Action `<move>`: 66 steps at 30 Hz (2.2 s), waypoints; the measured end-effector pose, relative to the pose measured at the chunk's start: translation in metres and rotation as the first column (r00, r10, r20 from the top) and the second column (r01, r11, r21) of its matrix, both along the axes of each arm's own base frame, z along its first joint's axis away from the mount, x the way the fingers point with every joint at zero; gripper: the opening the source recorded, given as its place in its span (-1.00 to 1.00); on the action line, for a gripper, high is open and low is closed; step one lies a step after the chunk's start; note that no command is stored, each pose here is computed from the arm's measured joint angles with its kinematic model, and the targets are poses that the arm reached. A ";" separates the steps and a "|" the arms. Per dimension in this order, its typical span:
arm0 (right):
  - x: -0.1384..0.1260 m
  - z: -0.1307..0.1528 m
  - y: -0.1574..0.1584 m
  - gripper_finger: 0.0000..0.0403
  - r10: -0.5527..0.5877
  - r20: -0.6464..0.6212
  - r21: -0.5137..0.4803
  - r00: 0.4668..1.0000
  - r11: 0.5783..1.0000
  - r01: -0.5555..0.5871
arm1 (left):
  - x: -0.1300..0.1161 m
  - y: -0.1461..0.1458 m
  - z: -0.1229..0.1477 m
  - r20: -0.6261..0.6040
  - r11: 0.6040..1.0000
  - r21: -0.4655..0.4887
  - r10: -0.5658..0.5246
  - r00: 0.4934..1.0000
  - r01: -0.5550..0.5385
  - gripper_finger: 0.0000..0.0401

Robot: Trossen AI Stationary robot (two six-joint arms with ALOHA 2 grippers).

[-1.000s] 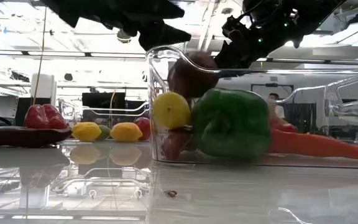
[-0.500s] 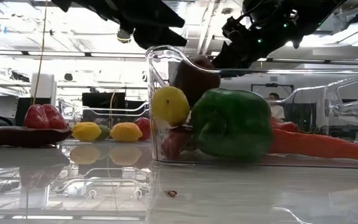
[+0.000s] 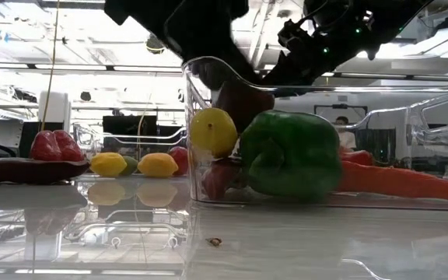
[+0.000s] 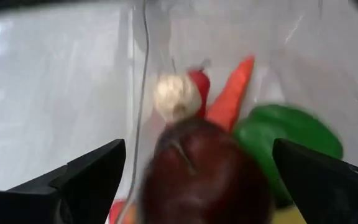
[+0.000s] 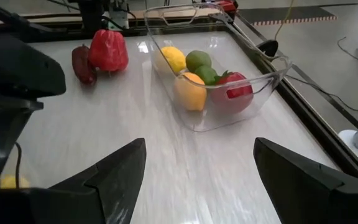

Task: Sort produce into baskets
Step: Put the red apple into the top transparent bin

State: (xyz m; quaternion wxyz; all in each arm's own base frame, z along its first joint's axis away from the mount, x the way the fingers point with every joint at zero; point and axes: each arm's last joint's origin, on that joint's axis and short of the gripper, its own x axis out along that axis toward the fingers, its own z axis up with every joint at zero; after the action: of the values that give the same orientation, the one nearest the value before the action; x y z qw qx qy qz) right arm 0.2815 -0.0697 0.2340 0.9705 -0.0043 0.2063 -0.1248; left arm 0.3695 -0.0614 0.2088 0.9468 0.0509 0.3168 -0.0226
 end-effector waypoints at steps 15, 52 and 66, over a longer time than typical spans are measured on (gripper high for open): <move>-0.001 -0.001 -0.001 0.61 -0.002 -0.011 -0.003 1.000 1.000 0.002 | 0.005 -0.005 -0.002 -0.023 0.996 0.090 0.004 1.000 -0.002 0.41; -0.001 -0.003 -0.001 0.61 -0.004 -0.029 0.006 1.000 1.000 0.004 | -0.002 -0.025 0.015 -0.086 0.986 0.150 0.082 0.993 -0.068 0.98; -0.002 0.002 0.107 0.58 0.333 -0.247 -0.135 0.910 0.918 -0.372 | -0.033 -0.019 0.063 0.030 0.995 0.095 0.024 0.999 -0.027 0.76</move>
State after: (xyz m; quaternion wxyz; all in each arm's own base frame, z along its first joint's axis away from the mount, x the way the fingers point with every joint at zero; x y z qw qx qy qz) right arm 0.2791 0.0368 0.2361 0.9440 -0.1422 0.2956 0.0362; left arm 0.3367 -0.0805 0.2714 0.9480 0.0922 0.3047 0.0052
